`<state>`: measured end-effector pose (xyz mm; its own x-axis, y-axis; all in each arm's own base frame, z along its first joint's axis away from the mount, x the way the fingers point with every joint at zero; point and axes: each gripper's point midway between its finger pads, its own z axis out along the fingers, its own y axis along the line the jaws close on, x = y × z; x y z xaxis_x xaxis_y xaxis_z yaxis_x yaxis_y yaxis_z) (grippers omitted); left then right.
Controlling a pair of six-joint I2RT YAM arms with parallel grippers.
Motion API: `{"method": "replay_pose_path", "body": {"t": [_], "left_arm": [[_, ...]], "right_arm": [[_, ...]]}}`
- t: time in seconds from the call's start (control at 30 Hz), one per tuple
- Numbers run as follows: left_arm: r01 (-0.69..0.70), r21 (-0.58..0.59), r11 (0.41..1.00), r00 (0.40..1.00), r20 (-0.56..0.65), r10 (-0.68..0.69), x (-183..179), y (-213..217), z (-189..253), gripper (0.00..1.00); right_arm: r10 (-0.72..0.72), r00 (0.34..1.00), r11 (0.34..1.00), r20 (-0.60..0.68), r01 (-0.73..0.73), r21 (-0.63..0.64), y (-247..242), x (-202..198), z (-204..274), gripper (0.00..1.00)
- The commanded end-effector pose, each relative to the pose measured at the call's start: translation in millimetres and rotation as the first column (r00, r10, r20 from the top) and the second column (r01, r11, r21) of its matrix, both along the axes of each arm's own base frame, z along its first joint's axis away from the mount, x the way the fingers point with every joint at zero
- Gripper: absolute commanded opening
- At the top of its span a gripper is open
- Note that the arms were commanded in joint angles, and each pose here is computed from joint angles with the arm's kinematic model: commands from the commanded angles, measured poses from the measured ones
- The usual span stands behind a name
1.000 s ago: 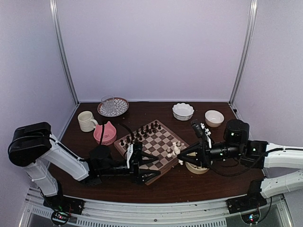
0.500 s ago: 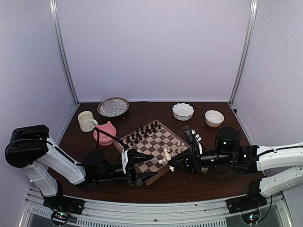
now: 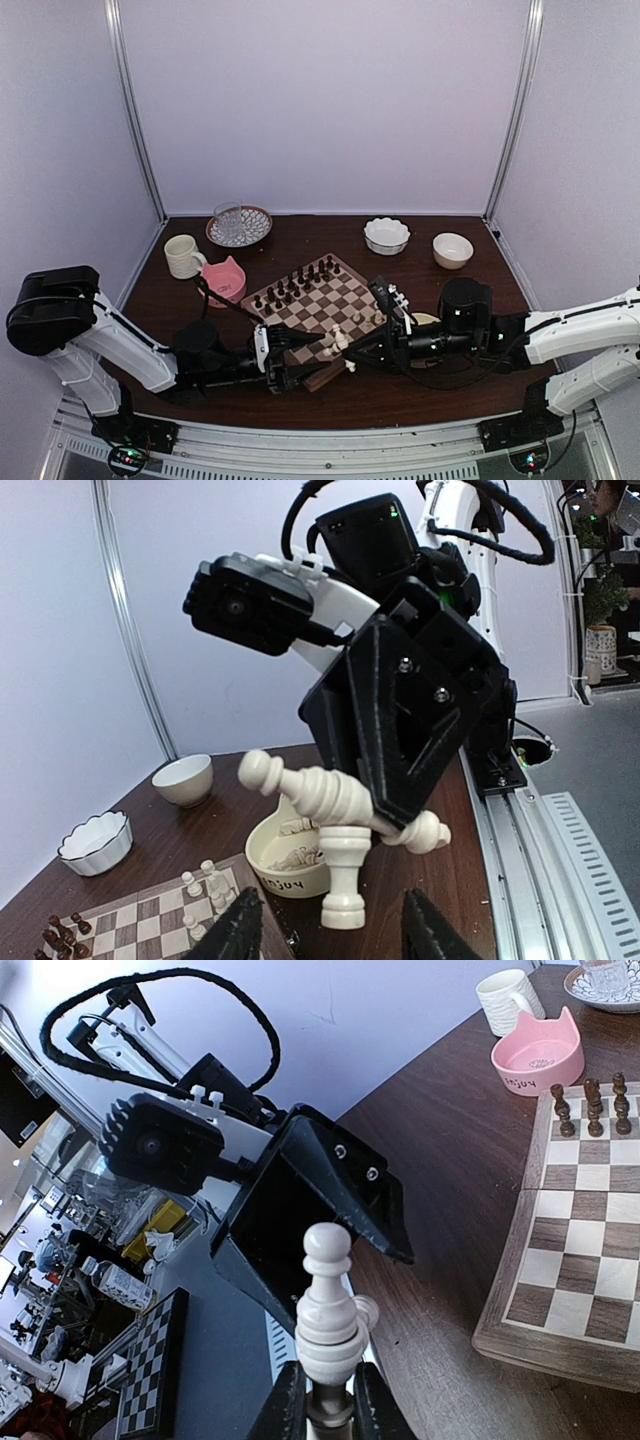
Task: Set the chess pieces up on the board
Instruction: Pick up the rook from the chess pile, then place the rook at a1.
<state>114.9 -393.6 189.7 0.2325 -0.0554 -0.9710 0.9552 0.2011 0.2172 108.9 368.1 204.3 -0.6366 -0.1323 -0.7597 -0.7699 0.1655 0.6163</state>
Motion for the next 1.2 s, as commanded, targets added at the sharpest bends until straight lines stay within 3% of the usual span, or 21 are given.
{"method": "replay_pose_path", "body": {"t": [0.0,0.2,0.5,0.7,0.83,1.03,1.17], "left_arm": [[-0.010,-0.072,0.997,0.999,0.052,0.014,-1.5,5.5,21.2,0.44],[-0.003,-0.069,0.998,0.998,0.057,0.007,-2.5,4.5,20.2,0.43],[0.000,-0.074,0.997,0.999,0.052,0.004,-3.6,5.2,21.9,0.22],[0.004,-0.076,0.997,0.999,0.052,0.000,-4.4,5.5,22.8,0.22],[0.005,-0.076,0.997,0.999,0.054,-0.001,-4.5,5.3,23.0,0.11],[-0.003,-0.076,0.997,0.999,0.049,0.006,-3.3,5.8,22.5,0.00],[-0.037,-0.077,0.996,0.999,0.037,0.040,2.5,7.3,21.8,0.00]], "right_arm": [[-0.008,1.000,0.997,0.027,0.006,0.077,8.4,2.6,25.1,0.06],[-0.007,1.000,0.996,0.025,0.005,0.086,8.9,2.0,27.1,0.06],[-0.002,1.000,0.996,0.022,0.000,0.086,10.3,0.8,26.2,0.06],[-0.008,1.000,0.997,0.023,0.006,0.081,11.1,2.3,25.1,0.06],[-0.023,0.999,0.997,0.032,0.020,0.077,8.8,3.9,24.5,0.06],[-0.138,0.986,0.990,0.089,0.139,-0.003,-11.3,18.8,23.7,0.06],[-0.267,0.951,0.958,0.154,0.279,-0.062,-37.6,37.9,30.2,0.06]]}}
